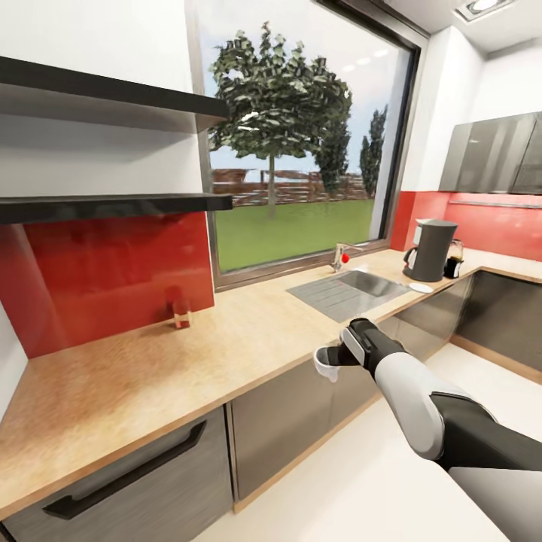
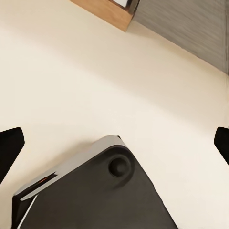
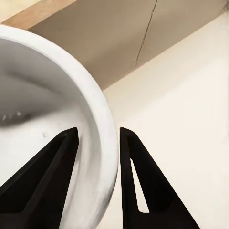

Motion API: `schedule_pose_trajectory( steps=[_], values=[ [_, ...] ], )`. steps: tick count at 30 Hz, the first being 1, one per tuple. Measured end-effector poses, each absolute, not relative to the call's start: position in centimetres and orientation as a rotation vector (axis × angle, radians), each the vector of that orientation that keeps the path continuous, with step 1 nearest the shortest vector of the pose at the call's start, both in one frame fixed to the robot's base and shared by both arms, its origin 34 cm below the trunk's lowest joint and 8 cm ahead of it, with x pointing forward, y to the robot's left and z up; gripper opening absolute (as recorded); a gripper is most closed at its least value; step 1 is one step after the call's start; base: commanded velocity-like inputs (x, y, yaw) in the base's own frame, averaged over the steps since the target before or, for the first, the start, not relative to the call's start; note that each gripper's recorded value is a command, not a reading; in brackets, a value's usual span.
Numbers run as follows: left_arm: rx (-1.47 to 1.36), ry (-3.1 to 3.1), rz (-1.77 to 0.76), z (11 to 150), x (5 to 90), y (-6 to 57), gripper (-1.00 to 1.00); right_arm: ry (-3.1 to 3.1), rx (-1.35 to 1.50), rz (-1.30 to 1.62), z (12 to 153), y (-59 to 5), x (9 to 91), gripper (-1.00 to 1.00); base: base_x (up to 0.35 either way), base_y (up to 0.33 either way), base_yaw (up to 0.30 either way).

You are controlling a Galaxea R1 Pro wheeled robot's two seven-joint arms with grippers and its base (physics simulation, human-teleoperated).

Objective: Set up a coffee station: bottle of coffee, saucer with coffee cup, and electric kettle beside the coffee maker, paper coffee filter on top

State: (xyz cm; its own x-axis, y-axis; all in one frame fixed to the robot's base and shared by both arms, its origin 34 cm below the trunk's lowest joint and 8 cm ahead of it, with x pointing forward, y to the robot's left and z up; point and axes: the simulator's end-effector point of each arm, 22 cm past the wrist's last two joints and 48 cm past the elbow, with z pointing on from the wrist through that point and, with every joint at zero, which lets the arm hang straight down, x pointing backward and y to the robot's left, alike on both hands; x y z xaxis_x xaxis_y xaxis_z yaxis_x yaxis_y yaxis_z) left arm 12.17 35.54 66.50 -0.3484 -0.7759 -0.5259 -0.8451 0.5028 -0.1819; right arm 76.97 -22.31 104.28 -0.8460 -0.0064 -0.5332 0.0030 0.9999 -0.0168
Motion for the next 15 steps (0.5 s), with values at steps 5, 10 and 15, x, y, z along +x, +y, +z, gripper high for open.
schedule_pose_trajectory(
  steps=[5, 10, 15],
  values=[
    [-1.323, 2.187, 0.160, 66.50, 12.30, 35.54, 1.00, 2.574, -0.001, -0.021, 104.55, -22.27, 76.97, -1.00, -0.006, 0.000, -0.267],
    [-1.322, 2.184, 0.157, 66.51, 12.45, 35.53, 1.00, 2.570, -0.001, -0.022, 104.83, -22.33, 76.95, -1.00, -0.001, 0.000, -0.275],
    [-1.321, 2.181, 0.153, 66.51, 12.60, 35.52, 1.00, 2.566, 0.000, -0.021, 105.12, -22.34, 76.93, -1.00, 0.000, 0.000, -0.276]
  ],
)
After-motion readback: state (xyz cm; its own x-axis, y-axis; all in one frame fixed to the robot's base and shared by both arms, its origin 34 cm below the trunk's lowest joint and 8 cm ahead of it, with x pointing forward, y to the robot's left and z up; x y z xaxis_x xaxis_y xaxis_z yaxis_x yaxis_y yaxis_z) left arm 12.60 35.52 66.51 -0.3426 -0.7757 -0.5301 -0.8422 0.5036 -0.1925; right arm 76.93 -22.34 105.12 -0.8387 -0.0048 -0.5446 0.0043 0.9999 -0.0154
